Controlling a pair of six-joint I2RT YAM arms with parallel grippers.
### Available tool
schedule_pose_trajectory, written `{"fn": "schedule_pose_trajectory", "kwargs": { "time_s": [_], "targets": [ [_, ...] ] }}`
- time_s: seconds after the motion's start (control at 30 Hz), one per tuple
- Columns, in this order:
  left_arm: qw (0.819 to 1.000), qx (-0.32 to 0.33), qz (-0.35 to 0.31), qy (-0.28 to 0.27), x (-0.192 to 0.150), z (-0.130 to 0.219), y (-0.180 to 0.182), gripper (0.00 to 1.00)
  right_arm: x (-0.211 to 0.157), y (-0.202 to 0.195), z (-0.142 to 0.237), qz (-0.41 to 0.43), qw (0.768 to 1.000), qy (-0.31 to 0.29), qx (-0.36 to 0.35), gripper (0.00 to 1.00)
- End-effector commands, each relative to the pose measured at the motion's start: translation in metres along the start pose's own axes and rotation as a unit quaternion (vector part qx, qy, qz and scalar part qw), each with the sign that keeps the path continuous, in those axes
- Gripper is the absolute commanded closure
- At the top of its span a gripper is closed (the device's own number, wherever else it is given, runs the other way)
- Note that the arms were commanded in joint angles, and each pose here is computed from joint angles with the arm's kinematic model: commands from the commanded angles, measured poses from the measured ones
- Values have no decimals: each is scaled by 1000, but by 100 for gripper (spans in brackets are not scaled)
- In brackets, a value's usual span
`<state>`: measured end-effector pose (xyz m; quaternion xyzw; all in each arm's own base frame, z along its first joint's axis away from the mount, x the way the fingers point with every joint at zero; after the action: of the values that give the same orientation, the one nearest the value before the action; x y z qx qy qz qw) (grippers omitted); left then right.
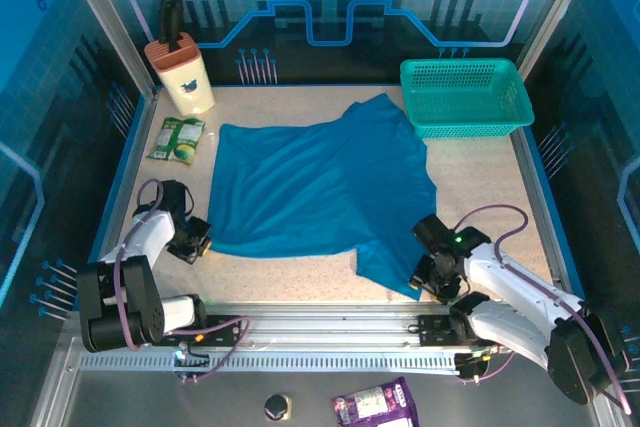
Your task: Fold the inside-out t-shirt
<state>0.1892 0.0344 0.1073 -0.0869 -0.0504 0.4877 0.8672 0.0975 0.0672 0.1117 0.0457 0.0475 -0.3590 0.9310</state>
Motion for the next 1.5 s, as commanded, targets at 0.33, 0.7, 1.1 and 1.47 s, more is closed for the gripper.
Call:
{"fn": "schedule_pose_trajectory", "kwargs": {
  "time_s": [0.33, 0.7, 1.1, 1.47],
  "targets": [
    [1000, -9, 3, -1, 1, 5, -3, 100, 1, 11, -18, -28, 999, 21, -4, 88],
    [999, -29, 23, -39, -10, 32, 6, 100, -8, -16, 36, -6, 999, -29, 18, 100],
    [993, -75, 30, -88, -21, 75, 11, 100, -12, -27, 111, 18, 990, -109, 89, 100],
    [989, -141, -23, -48, 1, 67, -28, 100, 30, 57, 155, 118, 952, -227, 168, 100]
  ]
}}
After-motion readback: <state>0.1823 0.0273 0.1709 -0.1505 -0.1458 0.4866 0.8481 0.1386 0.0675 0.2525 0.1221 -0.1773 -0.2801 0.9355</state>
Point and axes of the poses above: each hand's point on the last joint's axis, 136 mm out from that joint toward the fingers, its own z axis back along the fingers, its own y axis along the line the jaws close on, x = y × z, the point moved 9 cm from there along z, back along the fingers, and after that the axes turned 6 degrees about -z, right-handed, at the moved point
